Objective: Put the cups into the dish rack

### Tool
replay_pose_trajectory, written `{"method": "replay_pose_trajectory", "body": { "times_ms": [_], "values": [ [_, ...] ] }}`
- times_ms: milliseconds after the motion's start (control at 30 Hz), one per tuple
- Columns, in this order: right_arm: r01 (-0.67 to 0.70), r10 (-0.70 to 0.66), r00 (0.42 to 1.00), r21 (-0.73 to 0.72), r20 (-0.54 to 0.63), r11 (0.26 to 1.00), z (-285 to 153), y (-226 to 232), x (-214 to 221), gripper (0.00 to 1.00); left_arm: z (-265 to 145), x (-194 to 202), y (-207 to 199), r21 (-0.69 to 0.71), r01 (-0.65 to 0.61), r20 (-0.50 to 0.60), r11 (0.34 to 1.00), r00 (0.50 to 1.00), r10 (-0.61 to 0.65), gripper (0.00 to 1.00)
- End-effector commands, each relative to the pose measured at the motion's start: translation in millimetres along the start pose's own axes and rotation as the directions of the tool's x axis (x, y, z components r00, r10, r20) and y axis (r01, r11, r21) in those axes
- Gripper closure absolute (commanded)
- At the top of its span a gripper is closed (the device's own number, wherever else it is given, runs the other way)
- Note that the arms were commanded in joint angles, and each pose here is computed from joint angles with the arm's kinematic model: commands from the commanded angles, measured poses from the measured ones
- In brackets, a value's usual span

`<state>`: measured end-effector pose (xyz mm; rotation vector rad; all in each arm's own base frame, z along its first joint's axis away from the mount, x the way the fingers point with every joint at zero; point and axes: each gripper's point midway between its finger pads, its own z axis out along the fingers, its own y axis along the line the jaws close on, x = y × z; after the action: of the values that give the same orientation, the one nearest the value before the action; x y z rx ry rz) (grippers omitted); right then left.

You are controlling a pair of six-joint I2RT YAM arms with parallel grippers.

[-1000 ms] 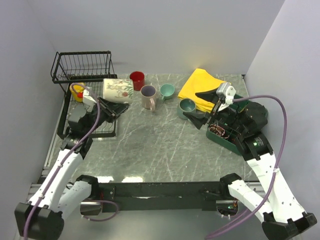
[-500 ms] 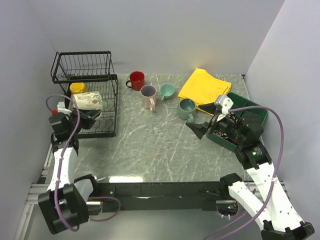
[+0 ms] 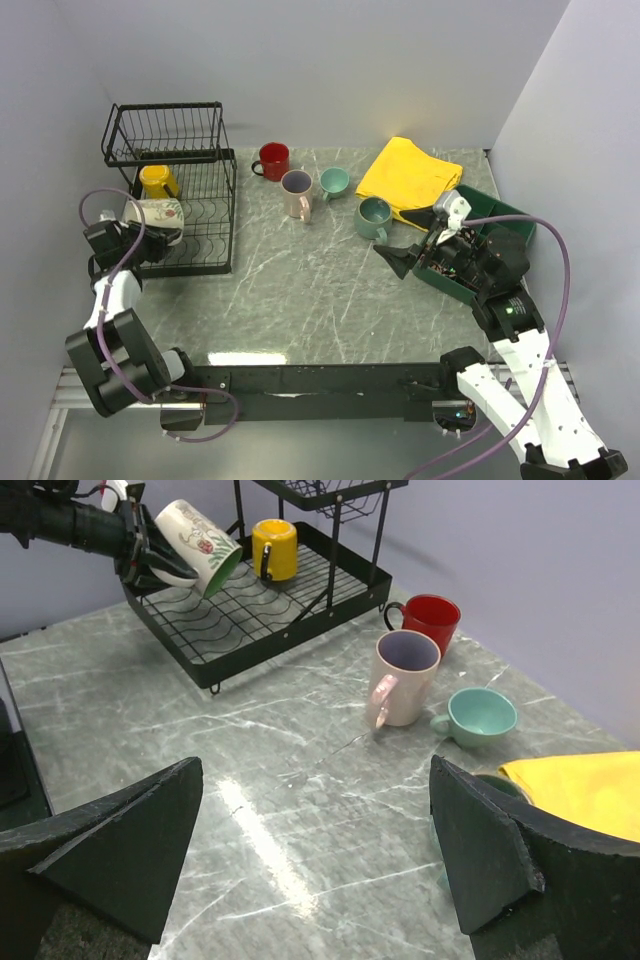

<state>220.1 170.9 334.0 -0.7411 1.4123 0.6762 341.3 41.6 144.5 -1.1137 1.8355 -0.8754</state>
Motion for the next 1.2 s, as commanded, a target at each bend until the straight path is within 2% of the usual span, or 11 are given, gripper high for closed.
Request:
{"method": "replay_pose_trajectory", "body": {
  "times_ms": [0,233,467,700,800,1167],
  "values": [
    [0.001,-0.002,0.999,0.010,0.038,1.000,0,-2,-7,0.00,-4,-58,-44,0.078,-0.240,0.177,0.968,0.958,0.223,0.99],
    [-0.020,0.019,0.999,0.019,0.049,1.000,1,-5,-4,0.00,9,-87,-22,-0.069,-0.273,0.236,0.960,0.930,0.282,0.99],
    [-0.036,0.035,0.998,0.025,0.049,0.999,2,-8,-2,0.00,27,-109,-6,-0.202,-0.305,0.227,0.931,0.910,0.347,0.99],
    [-0.039,0.037,0.998,0.029,0.048,0.999,1,-10,0,0.00,47,-115,-15,-0.307,-0.409,0.218,0.859,0.849,0.482,0.99],
    [-0.066,0.064,0.997,0.031,0.051,0.997,1,-10,0,0.00,51,-120,-2,-0.391,-0.417,0.186,0.821,0.838,0.514,0.99],
    [-0.082,0.081,0.996,0.030,0.047,0.996,1,-11,3,0.00,82,-116,5,-0.443,-0.477,0.128,0.759,0.804,0.581,0.99]
  ]
}}
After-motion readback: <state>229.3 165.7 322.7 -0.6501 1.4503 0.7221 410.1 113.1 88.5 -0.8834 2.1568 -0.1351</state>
